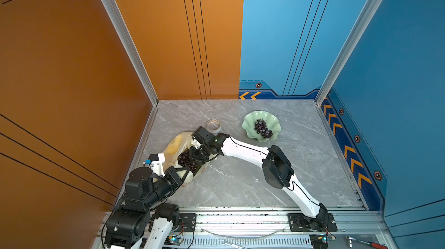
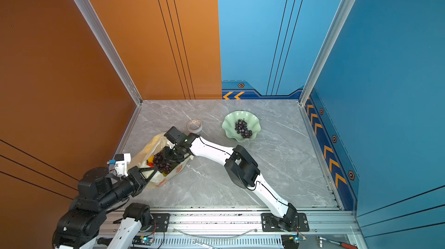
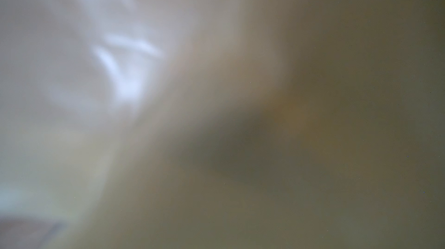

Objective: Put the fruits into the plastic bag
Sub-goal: 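Lower the grapes into the cream bag and open the right gripper, then withdraw the open right gripper from the bag toward the green plate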

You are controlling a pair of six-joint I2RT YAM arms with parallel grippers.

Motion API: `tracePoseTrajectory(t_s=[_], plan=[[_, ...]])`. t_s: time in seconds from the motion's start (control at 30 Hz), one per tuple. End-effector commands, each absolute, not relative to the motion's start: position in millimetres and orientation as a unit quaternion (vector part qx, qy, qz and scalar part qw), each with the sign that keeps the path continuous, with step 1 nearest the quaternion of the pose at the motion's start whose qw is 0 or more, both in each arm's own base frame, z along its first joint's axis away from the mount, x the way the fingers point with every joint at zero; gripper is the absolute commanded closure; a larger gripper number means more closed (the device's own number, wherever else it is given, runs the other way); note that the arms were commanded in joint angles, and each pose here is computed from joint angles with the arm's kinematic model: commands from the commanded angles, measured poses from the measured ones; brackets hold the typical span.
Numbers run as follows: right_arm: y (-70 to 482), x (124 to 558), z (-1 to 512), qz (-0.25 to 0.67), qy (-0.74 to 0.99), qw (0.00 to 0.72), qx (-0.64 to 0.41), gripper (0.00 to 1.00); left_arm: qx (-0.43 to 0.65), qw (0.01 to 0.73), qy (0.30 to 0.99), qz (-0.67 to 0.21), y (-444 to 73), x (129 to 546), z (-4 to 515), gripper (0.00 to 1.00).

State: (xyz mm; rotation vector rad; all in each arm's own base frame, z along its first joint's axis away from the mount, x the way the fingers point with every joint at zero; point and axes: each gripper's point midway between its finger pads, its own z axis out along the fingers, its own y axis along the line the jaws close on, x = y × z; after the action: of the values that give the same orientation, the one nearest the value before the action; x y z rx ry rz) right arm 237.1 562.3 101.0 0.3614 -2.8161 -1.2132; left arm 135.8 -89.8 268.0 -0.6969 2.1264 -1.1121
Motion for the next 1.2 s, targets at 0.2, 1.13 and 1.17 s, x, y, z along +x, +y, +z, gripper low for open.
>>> tracePoseTrajectory(t_s=[0.2,1.13,1.17], plan=[[551,237,84,-0.368,-0.919,0.013,0.143,0.35,-0.278,0.292,0.822,-0.403,-88,135,252,1.00],[461,306,143,-0.356,-0.927,-0.050,0.105,0.00,-0.286,0.285,0.823,-0.399,-86,131,240,1.00],[458,312,144,-0.355,-0.928,-0.054,0.100,0.00,-0.285,0.284,0.824,-0.400,-87,131,239,1.00]])
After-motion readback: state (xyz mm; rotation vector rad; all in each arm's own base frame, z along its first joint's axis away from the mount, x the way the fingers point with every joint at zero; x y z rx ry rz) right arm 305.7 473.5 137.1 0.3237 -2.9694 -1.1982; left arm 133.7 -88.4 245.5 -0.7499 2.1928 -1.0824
